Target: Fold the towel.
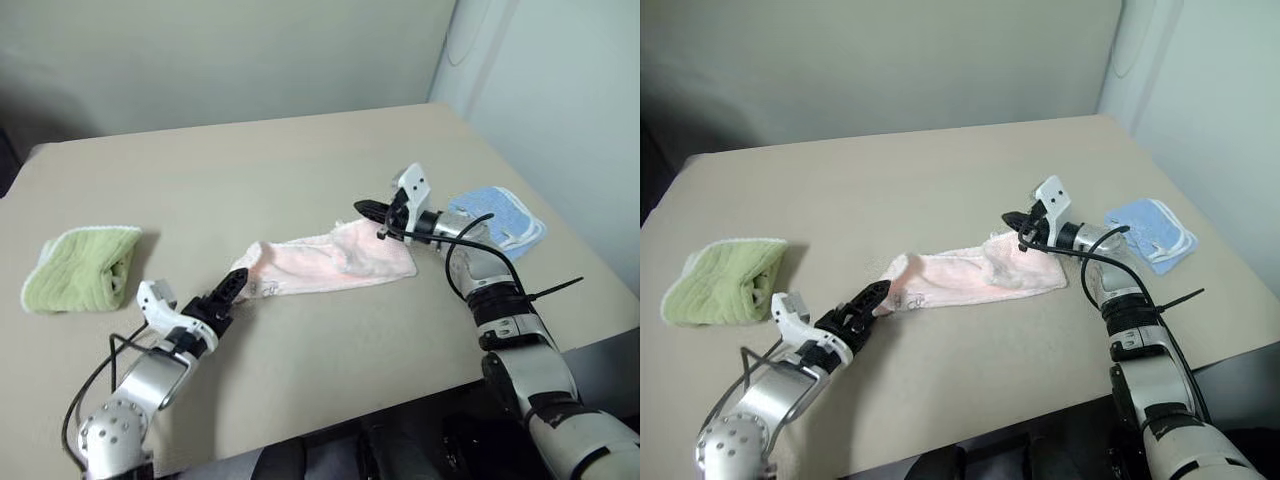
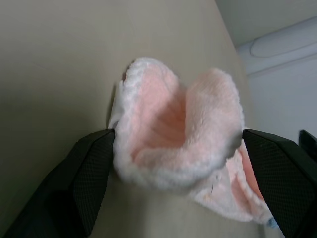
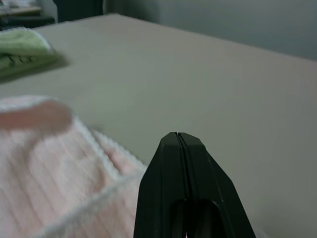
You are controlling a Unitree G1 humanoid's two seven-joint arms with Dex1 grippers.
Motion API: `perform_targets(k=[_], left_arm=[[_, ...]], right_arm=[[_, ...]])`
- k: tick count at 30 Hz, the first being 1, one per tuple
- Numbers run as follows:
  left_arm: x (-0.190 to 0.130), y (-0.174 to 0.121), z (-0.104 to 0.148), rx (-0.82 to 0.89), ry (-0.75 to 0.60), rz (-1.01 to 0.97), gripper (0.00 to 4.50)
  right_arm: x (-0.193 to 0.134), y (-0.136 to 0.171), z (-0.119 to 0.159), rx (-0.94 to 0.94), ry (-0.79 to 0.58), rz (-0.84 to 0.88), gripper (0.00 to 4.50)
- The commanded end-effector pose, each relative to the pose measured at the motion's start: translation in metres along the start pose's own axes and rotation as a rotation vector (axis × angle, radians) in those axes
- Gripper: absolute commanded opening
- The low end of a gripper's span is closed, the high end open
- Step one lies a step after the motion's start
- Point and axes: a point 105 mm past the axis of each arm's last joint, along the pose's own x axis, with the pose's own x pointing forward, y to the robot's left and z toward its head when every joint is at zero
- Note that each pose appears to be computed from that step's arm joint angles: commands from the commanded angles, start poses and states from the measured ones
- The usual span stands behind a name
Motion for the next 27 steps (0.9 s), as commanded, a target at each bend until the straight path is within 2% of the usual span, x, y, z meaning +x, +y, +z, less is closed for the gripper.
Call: perform_targets(k=[1, 9, 18, 23, 27], left_arm=[[0.012, 0.022, -0.004, -0.020, 0.044, 0.104, 4.50], [0.027, 0.019, -0.011, 0.071, 0.130, 0.089, 4.50], [0.013, 0.016, 0.007, 0.098, 0.057, 0.003, 4.50], [-0.005, 0.016, 0.000, 0.192, 0.143, -0.054, 4.50], [-0.004, 0.028, -0.003, 0.259, 0.234, -0.020, 4.50]], right_arm=[[0.001, 0.001, 0.025, -0.022, -0.085, -0.001, 0.03], [0.000, 0.001, 0.027, -0.020, -0.094, -0.017, 0.03], [-0.002, 0.006, 0.018, -0.026, -0.074, -0.020, 0.03], [0.000, 0.011, 0.016, -0.019, -0.074, -0.009, 0.03], [0.004, 0.015, 0.015, -0.015, -0.073, 0.006, 0.03]])
